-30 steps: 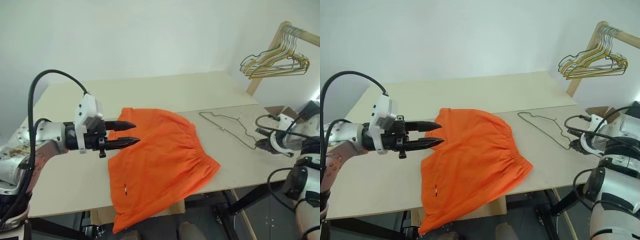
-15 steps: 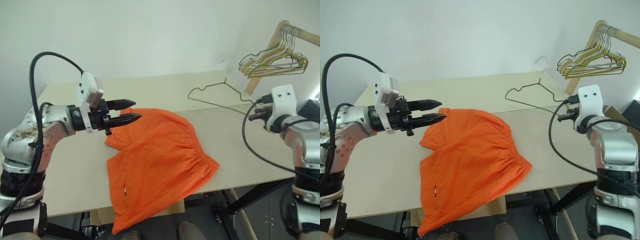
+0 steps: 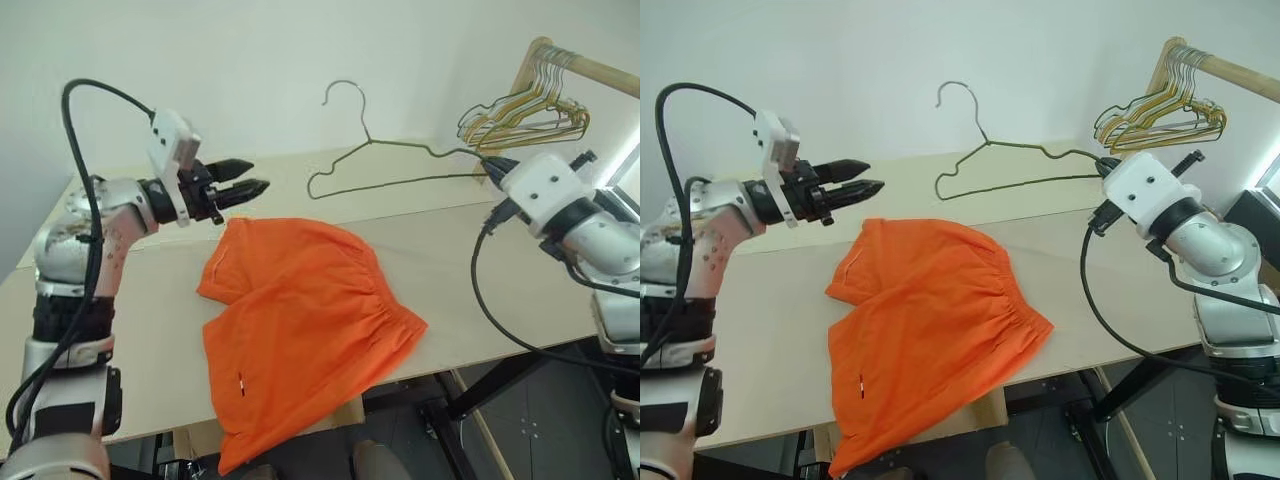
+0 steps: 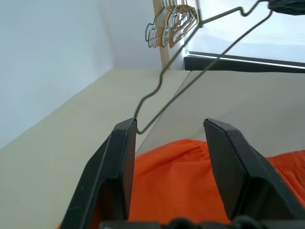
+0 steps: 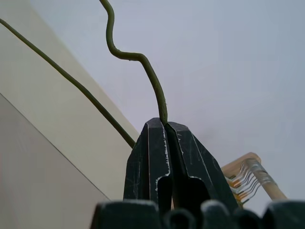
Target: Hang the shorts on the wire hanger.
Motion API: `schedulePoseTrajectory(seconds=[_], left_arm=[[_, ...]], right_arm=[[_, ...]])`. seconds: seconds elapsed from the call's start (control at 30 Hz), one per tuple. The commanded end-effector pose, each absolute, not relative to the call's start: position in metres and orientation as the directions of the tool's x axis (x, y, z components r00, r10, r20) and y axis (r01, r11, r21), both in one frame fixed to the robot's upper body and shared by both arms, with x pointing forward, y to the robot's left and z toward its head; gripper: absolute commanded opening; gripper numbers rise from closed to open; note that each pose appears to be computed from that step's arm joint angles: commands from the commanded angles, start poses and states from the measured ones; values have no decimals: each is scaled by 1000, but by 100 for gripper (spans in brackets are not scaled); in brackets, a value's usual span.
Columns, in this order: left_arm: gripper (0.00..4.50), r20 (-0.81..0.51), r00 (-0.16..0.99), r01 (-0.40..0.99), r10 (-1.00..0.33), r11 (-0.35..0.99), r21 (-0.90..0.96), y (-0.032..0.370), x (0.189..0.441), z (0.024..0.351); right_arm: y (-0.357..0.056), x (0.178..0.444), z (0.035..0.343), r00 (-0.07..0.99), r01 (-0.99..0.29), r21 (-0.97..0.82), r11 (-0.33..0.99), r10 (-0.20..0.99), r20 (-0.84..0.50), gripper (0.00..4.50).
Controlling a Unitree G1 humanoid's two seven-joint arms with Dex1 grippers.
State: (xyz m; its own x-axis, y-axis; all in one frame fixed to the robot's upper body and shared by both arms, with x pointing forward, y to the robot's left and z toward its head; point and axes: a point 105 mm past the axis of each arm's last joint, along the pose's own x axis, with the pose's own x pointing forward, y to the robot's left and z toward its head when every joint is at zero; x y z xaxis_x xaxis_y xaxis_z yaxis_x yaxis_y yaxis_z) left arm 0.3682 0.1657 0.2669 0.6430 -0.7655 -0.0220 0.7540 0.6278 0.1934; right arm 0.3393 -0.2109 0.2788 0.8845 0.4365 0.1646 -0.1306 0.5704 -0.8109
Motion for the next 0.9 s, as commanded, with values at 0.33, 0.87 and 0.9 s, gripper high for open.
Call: schedulePoseTrajectory(seconds=[0.33,0.87,0.9], left_arm=[[448,-211,397,893,-893,322,315,169,380,279],[448,-376,174,963,-910,78,256,144,376,254],[448,-370,176,964,-912,84,251,145,376,255]], right_arm=[[-177,302,319,731,-343,-750,565,662,164,0],[-169,300,318,720,-392,-735,553,682,128,0],[-169,300,317,722,-392,-736,552,681,126,0]])
